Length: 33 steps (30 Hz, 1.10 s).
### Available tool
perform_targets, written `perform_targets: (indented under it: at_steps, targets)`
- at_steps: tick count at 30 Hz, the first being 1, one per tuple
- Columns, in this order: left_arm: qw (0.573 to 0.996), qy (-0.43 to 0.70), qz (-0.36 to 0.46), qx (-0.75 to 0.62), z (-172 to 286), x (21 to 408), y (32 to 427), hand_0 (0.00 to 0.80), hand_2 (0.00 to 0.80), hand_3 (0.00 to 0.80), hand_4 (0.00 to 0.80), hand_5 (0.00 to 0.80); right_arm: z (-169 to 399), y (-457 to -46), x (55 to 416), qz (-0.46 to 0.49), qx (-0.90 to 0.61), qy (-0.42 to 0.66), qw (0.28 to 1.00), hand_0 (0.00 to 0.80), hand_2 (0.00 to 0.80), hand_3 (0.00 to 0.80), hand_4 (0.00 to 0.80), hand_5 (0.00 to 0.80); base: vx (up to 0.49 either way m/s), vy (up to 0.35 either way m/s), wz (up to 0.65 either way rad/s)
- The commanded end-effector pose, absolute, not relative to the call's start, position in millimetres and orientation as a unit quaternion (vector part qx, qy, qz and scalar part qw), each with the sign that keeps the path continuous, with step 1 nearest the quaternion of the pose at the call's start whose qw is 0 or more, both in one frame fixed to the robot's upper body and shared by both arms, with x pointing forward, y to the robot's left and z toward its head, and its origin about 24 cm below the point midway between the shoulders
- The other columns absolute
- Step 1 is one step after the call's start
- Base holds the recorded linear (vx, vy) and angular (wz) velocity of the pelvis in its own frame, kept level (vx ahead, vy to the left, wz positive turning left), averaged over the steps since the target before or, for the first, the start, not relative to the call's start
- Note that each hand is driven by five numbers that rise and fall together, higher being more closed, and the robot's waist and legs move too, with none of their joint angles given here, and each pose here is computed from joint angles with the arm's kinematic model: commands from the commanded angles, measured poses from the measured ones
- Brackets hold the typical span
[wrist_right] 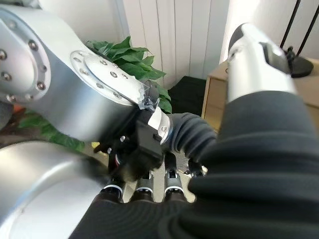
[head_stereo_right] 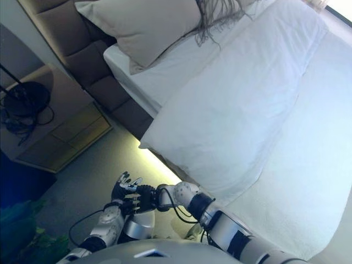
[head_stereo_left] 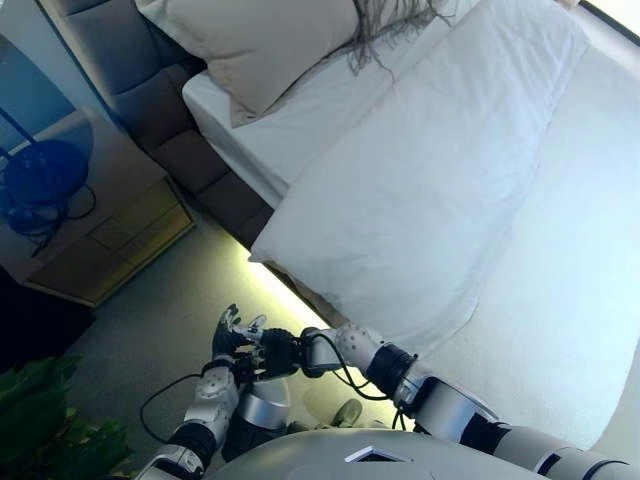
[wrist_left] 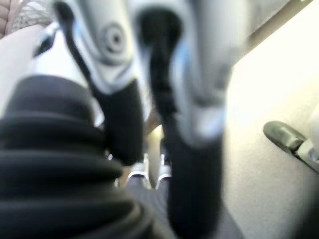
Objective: Make the bed neatly
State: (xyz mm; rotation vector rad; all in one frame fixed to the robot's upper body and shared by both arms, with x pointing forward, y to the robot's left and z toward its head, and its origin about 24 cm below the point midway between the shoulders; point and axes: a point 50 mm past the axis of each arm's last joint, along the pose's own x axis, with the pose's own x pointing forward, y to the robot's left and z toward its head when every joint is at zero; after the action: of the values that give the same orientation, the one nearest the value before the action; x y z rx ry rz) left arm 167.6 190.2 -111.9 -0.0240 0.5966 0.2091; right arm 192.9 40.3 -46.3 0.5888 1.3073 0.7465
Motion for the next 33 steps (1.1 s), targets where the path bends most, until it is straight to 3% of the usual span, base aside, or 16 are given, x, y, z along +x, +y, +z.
perform_targets:
  at_steps: [1,19,33]
  targets:
    - [0.943,0.328,0.059,-0.006,-124,162,172,0.0,0.0,0.0,0.0,0.0,-27,36,225,0.357,0.3,0.496,0.732,0.0,0.0,0.0,0.0,0.0,0.013,0.019,-0.12]
    - [0.926,0.367,0.084,0.013,-131,143,218,0.0,0.0,0.0,0.0,0.0,-42,-136,283,0.2,0.196,0.363,0.889,0.0,0.0,0.0,0.0,0.0,0.007,-0.031,-0.12]
    - [0.901,0.415,0.12,0.045,-139,131,236,0.0,0.0,0.0,0.0,0.0,-66,-191,260,0.074,0.251,0.357,0.897,0.0,0.0,0.0,0.0,0.0,-0.008,-0.047,-0.05]
